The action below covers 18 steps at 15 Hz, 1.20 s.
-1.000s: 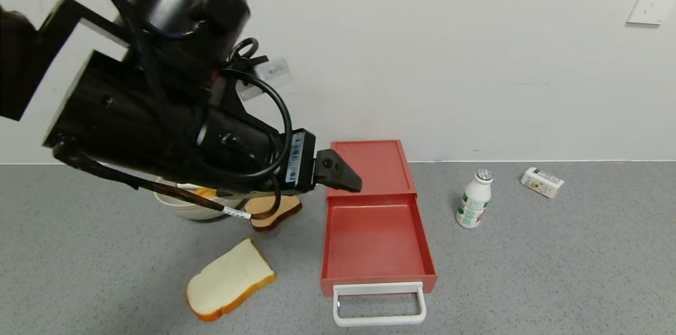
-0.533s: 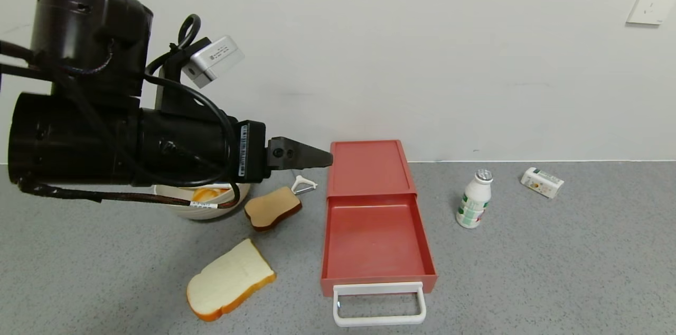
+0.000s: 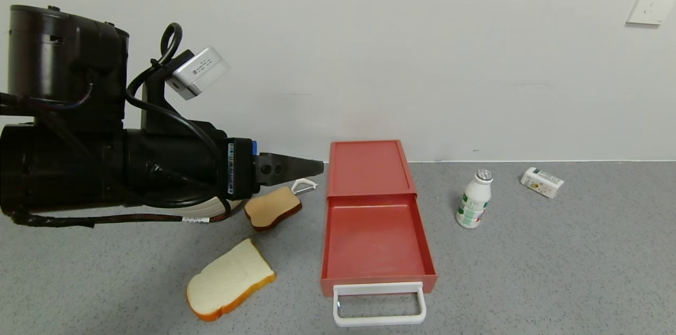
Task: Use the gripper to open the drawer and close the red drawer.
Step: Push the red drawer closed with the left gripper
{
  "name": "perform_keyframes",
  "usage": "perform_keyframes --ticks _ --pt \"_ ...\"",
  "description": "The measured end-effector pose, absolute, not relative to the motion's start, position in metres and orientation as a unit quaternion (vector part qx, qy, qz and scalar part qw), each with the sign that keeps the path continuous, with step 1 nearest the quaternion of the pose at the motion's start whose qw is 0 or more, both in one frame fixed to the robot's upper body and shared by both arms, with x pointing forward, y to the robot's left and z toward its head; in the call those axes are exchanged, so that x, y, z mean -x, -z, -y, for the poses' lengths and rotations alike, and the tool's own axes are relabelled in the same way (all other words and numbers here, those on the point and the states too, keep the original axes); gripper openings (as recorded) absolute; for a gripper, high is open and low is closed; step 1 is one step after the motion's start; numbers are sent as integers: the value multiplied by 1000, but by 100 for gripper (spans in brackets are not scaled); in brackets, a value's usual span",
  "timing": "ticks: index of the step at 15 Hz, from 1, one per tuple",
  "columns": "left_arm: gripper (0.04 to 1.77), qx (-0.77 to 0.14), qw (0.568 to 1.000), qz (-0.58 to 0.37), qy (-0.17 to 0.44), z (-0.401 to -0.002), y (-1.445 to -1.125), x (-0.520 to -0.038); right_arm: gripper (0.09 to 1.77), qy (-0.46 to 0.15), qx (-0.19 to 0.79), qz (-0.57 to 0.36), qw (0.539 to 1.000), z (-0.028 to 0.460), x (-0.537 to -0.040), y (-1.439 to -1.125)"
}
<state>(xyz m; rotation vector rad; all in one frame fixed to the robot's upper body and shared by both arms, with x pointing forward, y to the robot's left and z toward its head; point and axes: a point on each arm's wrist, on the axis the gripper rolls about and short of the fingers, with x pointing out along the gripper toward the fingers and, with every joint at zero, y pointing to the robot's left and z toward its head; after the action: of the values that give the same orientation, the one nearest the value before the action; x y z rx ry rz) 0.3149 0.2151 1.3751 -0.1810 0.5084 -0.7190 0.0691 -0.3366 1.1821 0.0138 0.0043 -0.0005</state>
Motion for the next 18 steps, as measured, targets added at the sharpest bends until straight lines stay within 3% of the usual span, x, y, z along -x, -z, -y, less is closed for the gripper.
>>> perform_keyframes --ticks 7,11,18 --pt "172 78 897 -279 333 -207 -1379 -311 171 0 -7 -2 1000 337 -69 -1182" --pt "172 82 903 -340 251 -173 -1391 -303 171 0 -7 -2 1000 337 -69 -1182" --pt "172 101 849 -494 160 -114 -1359 -308 171 0 -7 -2 1000 337 -69 -1182"
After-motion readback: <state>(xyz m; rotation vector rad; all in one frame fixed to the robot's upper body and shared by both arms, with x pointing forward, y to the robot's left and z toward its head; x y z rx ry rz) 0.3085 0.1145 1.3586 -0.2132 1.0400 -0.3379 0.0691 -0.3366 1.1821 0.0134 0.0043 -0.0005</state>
